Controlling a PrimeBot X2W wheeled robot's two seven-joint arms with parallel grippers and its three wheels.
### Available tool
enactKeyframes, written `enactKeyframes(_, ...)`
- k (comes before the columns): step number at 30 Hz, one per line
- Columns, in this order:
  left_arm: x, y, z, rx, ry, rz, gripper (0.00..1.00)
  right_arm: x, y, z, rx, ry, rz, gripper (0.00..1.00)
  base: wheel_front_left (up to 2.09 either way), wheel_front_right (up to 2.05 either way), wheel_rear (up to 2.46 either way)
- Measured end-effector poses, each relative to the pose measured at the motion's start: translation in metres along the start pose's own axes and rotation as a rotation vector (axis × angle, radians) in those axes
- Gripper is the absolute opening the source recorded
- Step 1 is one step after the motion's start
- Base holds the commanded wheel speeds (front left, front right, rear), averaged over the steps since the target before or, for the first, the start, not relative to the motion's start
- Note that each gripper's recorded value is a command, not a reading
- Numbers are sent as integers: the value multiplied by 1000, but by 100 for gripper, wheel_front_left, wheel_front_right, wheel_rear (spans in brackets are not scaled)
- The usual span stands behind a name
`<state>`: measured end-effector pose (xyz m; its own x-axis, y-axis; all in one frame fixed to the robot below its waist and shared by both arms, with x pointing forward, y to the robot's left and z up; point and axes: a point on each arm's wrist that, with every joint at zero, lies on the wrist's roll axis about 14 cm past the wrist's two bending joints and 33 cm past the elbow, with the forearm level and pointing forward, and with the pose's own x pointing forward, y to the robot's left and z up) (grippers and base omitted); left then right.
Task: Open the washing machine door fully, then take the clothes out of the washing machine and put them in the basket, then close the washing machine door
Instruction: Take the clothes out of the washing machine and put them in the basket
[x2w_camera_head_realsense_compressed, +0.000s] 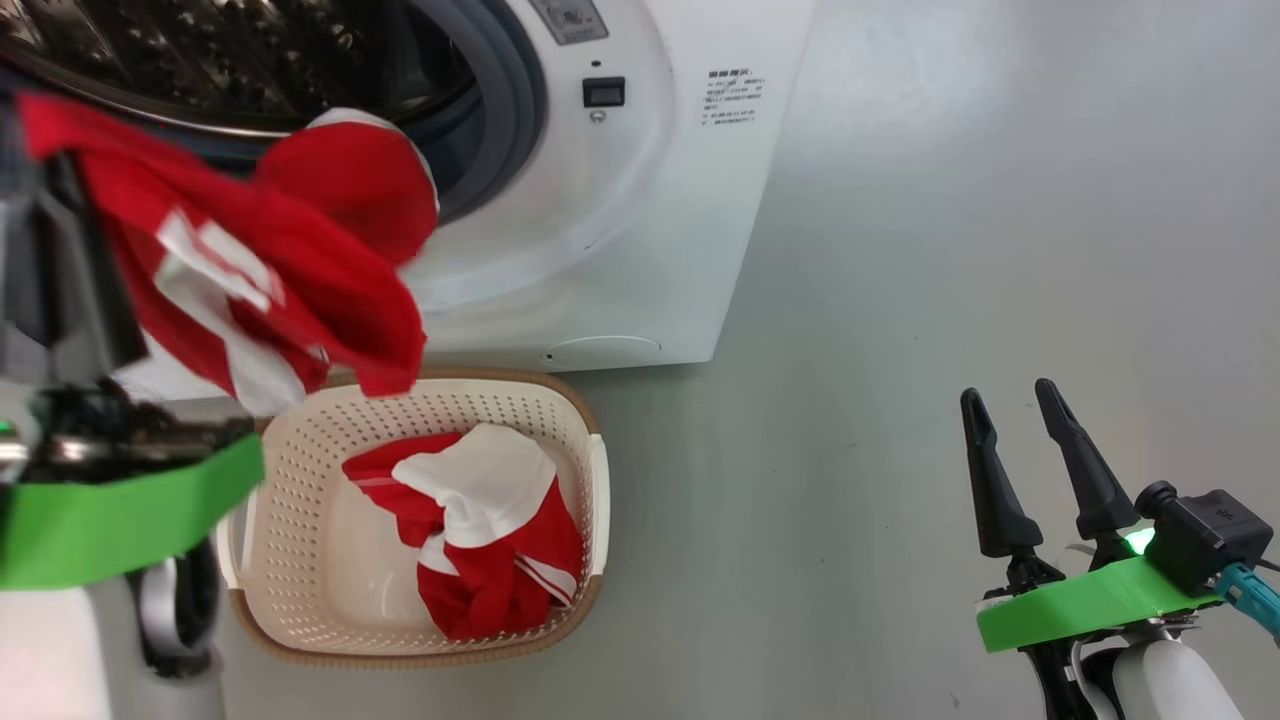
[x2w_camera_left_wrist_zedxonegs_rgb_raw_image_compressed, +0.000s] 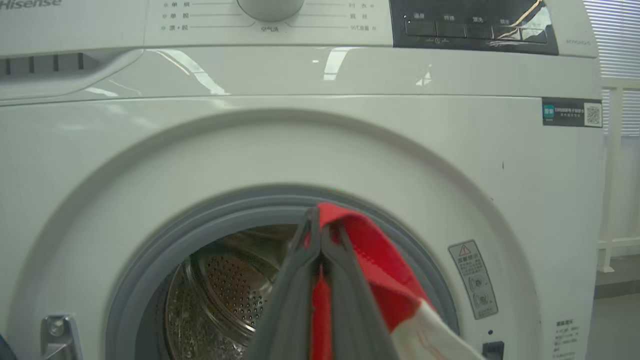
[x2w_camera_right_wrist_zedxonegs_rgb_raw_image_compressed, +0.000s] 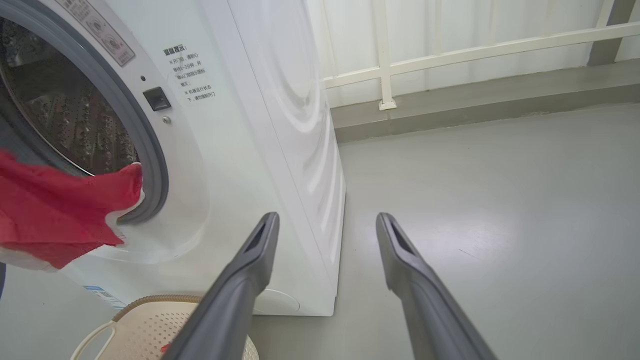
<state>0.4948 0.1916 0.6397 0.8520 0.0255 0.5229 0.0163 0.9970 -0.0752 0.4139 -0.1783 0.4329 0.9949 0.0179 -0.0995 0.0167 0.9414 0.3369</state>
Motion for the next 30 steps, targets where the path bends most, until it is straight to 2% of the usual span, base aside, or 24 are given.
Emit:
enactKeyframes(5, -26, -2, -53, -12, 173, -1, 0, 1, -2, -4, 0, 10, -5, 100, 0, 0, 0)
enactKeyframes(6, -40, -4, -77, -20, 255, -5, 0, 2, -4, -6, -1, 17, -10, 100, 0, 0, 0)
enactKeyframes(10, -70, -9, -125, -49, 418, -4, 0, 3, -7, -12, -1, 32, -19, 100, 0, 0, 0)
enactKeyframes(11, -70, -9, -125, -49, 418, -4, 0, 3, -7, -12, -1, 32, -19, 100, 0, 0, 0)
enactKeyframes(20, -147, -14, -227, -49, 784, -5, 0, 20, -16, -26, -6, 56, -35, 100, 0, 0, 0)
enactKeyframes(30, -193, -22, -294, -48, 1012, -33, 0, 38, -26, -45, -11, 87, -51, 100, 0, 0, 0)
